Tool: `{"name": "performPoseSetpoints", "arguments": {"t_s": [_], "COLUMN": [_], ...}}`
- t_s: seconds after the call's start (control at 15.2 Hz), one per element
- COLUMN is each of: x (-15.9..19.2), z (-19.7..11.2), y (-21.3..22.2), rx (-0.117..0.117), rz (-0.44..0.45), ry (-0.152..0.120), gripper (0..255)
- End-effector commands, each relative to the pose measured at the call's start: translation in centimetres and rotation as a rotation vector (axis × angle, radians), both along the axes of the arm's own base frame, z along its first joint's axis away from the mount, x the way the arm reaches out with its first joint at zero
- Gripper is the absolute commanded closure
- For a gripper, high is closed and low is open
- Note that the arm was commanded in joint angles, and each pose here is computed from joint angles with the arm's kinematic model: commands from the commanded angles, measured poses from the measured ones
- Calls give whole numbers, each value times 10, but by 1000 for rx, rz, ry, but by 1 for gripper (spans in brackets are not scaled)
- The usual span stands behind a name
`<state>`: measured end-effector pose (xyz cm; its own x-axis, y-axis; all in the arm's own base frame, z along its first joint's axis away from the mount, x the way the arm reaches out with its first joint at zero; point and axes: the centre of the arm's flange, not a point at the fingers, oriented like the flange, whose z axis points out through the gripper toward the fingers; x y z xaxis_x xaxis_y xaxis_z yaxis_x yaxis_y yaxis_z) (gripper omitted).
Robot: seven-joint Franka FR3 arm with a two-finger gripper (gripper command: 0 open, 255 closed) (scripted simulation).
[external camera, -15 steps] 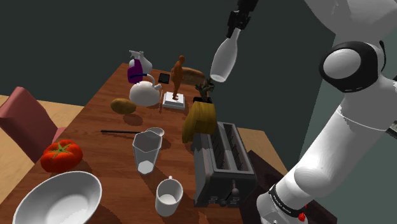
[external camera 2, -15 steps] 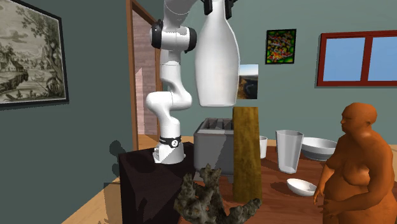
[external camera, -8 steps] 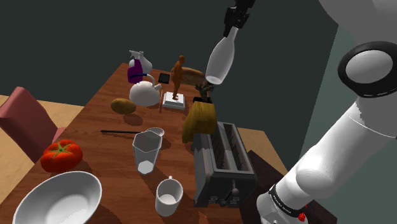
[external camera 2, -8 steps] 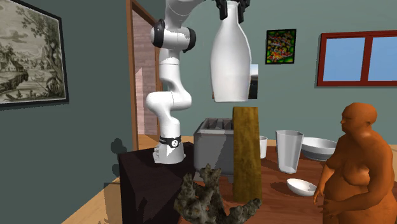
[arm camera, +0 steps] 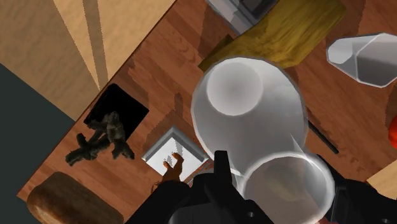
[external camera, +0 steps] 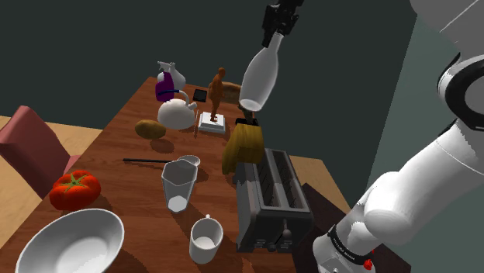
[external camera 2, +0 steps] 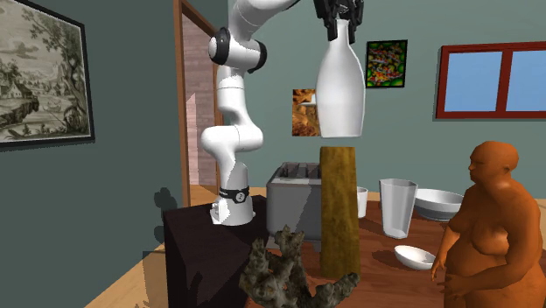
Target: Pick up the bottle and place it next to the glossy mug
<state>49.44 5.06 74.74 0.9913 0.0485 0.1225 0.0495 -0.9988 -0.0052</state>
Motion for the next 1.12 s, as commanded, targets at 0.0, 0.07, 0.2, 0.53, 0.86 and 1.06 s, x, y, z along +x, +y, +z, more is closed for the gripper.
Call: {"name": "performPoseSetpoints", "arguments": {"t_s": [0.0, 0.07, 0.2, 0.53, 0.86, 1.06], "x": [-9, -13, -22, -44, -66, -79], "z": [-1, -1, -1, -1, -1, 0], "y": [28, 40, 65, 127, 189, 227], "rx": [0, 0, 0, 0, 0, 0], "rz": [-2, -2, -2, -2, -2, -2], "ry": [0, 0, 0, 0, 0, 0], "gripper": [255, 255, 255, 255, 255, 255]}}
